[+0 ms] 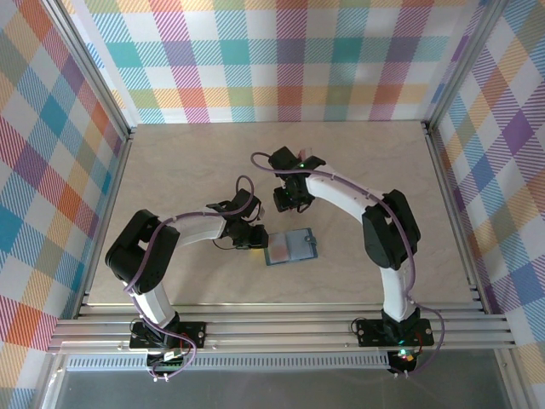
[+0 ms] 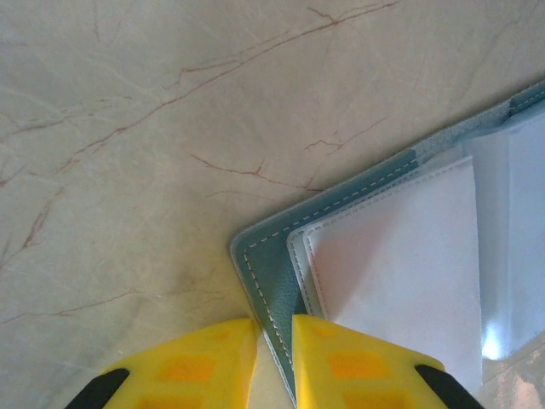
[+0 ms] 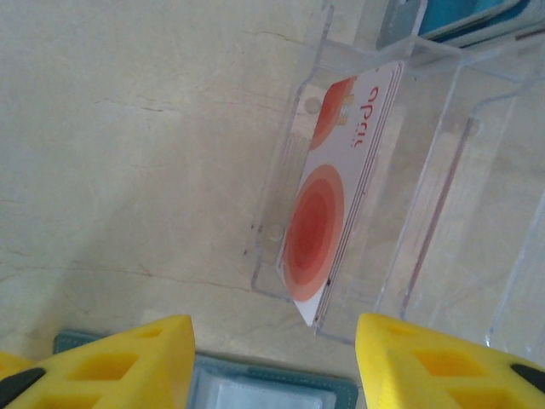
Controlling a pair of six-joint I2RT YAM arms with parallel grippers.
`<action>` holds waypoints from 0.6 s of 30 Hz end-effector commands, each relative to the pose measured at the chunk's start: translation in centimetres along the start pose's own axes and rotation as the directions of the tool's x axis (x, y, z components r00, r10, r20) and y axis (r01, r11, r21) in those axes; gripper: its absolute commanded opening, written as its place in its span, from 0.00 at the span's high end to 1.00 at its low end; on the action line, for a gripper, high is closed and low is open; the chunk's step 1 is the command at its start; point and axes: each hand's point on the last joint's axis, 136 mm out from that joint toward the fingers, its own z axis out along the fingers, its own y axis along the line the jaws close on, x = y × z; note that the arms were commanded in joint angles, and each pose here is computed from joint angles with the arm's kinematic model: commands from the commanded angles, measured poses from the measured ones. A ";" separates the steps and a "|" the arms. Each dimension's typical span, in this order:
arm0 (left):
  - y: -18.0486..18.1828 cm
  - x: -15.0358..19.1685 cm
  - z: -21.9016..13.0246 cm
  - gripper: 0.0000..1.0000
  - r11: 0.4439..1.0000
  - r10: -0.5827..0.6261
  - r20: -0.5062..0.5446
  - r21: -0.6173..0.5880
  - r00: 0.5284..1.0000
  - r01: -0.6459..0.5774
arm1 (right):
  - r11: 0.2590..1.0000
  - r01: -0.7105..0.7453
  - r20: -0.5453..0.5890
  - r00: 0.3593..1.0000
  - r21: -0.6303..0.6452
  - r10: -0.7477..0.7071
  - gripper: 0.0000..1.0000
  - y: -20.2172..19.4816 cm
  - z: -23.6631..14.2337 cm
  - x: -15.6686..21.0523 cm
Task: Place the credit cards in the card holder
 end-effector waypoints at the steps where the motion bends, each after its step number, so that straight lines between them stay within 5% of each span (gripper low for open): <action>1: 0.6 1.4 1.1 0.79 0.999 0.012 -0.039 -0.030 0.999 -0.013 | 0.999 0.028 -0.023 0.999 0.034 -0.027 0.47 -0.5 0.5 -0.1; 18: 0.3 1.3 1.1 0.80 1.000 0.015 -0.038 -0.020 0.999 -0.016 | 0.999 0.039 -0.037 0.999 0.017 -0.039 0.47 -0.3 1.5 -0.4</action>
